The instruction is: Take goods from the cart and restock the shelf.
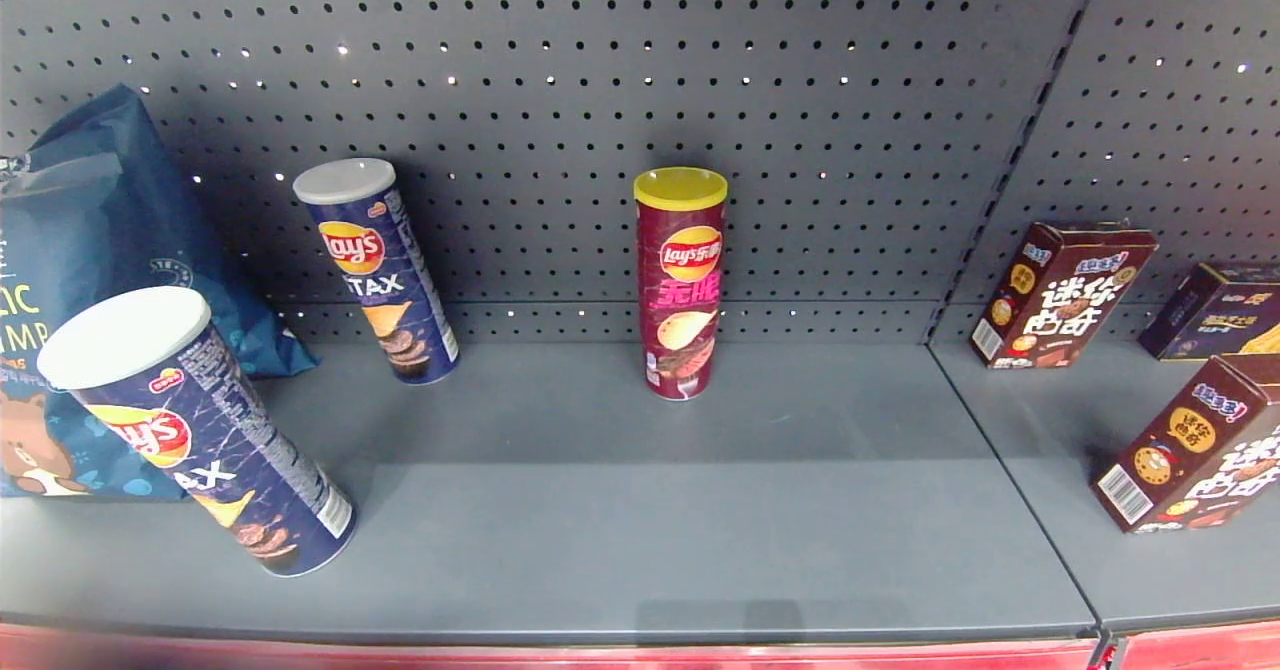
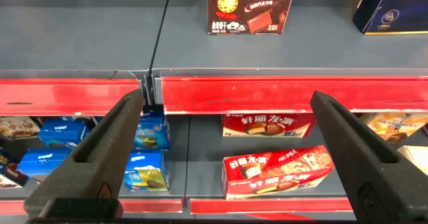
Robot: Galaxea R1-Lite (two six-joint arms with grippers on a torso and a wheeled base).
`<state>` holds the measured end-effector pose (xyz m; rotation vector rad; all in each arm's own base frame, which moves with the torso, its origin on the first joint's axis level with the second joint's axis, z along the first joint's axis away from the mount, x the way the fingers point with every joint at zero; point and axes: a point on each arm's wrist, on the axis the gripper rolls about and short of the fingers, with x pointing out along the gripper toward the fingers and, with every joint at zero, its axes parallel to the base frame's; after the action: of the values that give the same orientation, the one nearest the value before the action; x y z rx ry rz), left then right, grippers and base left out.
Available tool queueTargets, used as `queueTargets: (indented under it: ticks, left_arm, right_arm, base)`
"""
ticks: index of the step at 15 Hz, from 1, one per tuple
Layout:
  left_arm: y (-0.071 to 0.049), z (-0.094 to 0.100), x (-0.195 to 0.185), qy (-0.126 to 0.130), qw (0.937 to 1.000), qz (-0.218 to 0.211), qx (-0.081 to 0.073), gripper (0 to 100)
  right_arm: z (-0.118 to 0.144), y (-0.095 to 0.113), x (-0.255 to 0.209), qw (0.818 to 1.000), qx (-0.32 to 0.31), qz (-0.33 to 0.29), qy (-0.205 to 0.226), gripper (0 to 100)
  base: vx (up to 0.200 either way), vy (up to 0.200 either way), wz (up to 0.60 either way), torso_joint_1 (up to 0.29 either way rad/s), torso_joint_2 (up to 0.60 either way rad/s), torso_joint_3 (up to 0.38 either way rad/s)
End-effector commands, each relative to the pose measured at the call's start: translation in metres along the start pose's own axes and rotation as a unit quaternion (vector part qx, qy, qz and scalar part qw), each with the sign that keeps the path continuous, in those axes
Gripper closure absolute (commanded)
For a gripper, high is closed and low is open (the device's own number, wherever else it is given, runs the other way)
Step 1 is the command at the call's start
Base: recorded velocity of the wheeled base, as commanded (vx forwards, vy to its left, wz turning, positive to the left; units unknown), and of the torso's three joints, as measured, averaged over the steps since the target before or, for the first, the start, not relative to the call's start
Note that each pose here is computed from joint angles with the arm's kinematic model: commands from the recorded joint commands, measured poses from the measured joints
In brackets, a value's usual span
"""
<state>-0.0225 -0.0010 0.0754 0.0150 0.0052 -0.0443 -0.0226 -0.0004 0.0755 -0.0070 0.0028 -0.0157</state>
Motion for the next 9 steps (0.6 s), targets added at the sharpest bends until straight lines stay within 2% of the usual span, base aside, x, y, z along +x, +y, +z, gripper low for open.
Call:
queueTargets:
  ticks: [1,9]
  left_arm:
    - [0.0000,0.0000,0.0000,0.000,1.0000,0.000,0.000,0]
    - [-0.0001,0.0000,0.0000,0.000,1.0000,-0.002,0.005,0]
  right_arm:
    - [0.0000,-0.0001,0.0000,1.000,-0.001,-0.001,0.000,0]
    - [0.0000,-0.0001,0.0000,1.000,0.000,-0.001,0.000,0]
  base:
    - [0.000,0.000,0.60,0.002,0.01,0.002]
    - [0.000,0.000,0.60,0.004,0.00,0.004]
